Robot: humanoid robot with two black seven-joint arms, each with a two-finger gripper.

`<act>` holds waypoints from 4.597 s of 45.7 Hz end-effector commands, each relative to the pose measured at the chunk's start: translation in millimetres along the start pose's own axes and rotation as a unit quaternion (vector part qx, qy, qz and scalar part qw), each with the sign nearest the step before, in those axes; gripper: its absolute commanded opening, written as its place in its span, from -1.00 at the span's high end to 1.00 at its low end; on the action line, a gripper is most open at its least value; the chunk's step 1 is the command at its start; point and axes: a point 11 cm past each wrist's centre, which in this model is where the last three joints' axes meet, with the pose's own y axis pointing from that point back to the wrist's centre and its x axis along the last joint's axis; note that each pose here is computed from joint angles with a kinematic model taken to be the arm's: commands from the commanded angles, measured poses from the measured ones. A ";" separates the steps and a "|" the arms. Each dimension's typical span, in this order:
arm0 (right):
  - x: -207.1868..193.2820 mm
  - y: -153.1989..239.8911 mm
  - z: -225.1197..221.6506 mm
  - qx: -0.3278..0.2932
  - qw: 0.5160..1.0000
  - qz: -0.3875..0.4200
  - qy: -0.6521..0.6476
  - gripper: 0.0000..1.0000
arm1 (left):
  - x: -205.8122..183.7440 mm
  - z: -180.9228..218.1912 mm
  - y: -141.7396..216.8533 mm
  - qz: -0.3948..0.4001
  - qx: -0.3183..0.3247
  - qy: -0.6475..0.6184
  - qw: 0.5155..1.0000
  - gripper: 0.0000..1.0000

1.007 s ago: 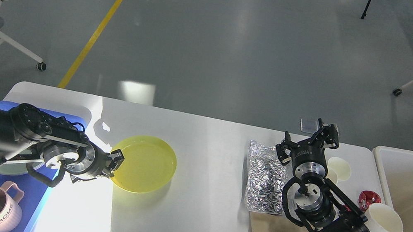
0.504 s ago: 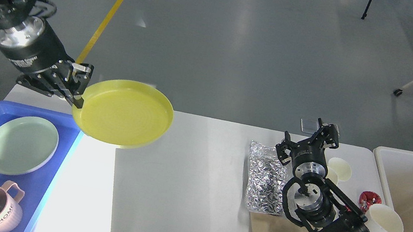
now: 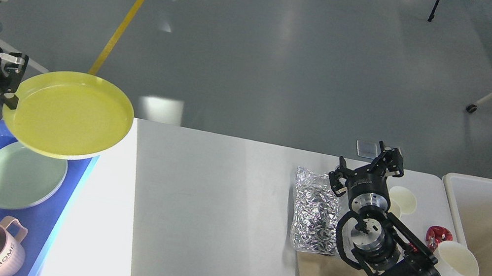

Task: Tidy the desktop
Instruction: 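Lift the yellow plate with the left gripper onto the green plate in the tray, then release the yellow plate and raise the left gripper above the tray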

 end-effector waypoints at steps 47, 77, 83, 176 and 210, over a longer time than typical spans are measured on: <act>0.0 0.0 0.1 0.000 1.000 0.000 0.000 -1.00 | -18.1 -119.8 -198.5 0.184 0.118 0.233 0.948 1.00; -0.1 0.0 0.1 0.000 1.000 -0.001 0.000 -1.00 | -18.5 -122.6 -207.6 0.190 0.115 0.230 0.948 0.44; 0.0 0.0 0.2 -0.001 1.000 0.000 0.000 -1.00 | -17.8 -121.8 -207.1 0.191 0.114 0.230 0.948 0.17; 0.2 0.4 0.4 0.000 1.000 0.000 0.000 -1.00 | 94.0 25.5 -141.7 0.105 -0.538 0.681 0.486 -0.93; 0.2 0.4 0.4 0.000 1.000 0.000 0.000 -1.00 | 20.7 124.6 -238.9 0.057 -0.598 0.682 0.416 -0.94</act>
